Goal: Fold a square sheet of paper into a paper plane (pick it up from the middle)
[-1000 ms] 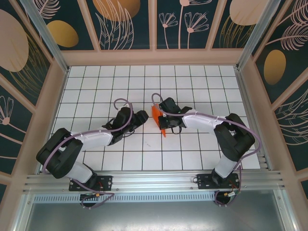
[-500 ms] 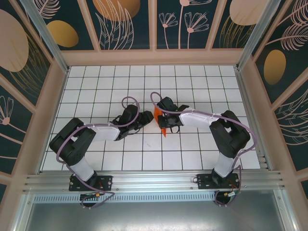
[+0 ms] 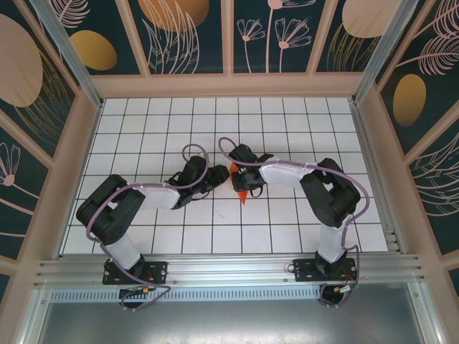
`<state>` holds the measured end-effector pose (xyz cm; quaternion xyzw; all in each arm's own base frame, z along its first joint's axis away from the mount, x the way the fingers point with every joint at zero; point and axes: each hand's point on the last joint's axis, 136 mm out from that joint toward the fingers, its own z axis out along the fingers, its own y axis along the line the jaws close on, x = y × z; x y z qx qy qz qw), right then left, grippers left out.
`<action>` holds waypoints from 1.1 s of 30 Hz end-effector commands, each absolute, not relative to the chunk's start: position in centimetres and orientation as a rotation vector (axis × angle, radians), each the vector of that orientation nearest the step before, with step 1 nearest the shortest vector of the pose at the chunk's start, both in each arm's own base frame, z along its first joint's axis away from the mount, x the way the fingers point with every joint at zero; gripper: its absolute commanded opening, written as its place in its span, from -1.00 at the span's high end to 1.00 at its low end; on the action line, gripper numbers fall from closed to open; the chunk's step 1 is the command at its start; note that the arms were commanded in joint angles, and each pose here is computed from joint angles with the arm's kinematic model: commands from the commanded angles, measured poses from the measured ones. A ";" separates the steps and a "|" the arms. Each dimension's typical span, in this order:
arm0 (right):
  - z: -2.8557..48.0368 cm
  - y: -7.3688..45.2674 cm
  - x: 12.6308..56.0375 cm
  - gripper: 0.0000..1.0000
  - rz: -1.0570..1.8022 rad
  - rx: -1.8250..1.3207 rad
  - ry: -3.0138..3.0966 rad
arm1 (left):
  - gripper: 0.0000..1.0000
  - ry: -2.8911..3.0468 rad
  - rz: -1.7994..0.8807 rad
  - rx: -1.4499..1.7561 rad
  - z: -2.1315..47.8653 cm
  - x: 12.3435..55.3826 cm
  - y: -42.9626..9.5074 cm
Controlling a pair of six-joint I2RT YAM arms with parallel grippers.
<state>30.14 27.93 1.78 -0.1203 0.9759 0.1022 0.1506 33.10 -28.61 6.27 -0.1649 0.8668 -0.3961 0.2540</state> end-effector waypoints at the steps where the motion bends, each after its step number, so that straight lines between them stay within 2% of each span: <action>1: 0.8 27.8 29.7 0.42 0.214 -0.364 2.835 | 0.07 2.324 -1.082 -0.473 6.5 33.3 -28.3; 8: -1.3 27.3 29.2 0.53 0.128 -0.362 2.883 | 0.06 2.303 -1.067 -0.489 6.9 33.2 -27.7; 14: -0.5 27.5 29.7 0.77 0.110 -0.354 2.867 | 0.05 2.290 -1.046 -0.492 7.2 33.2 -27.2; 23: 3.5 28.0 32.1 0.73 0.106 -0.350 2.788 | 0.04 2.277 -1.033 -0.491 7.8 33.4 -26.9; 26: 3.4 27.5 32.7 0.56 0.113 -0.330 2.794 | 0.03 2.283 -1.035 -0.487 7.8 33.3 -26.9; 33: 1.6 27.8 32.8 0.55 0.155 -0.326 2.837 | 0.03 2.293 -1.034 -0.481 7.6 33.2 -26.9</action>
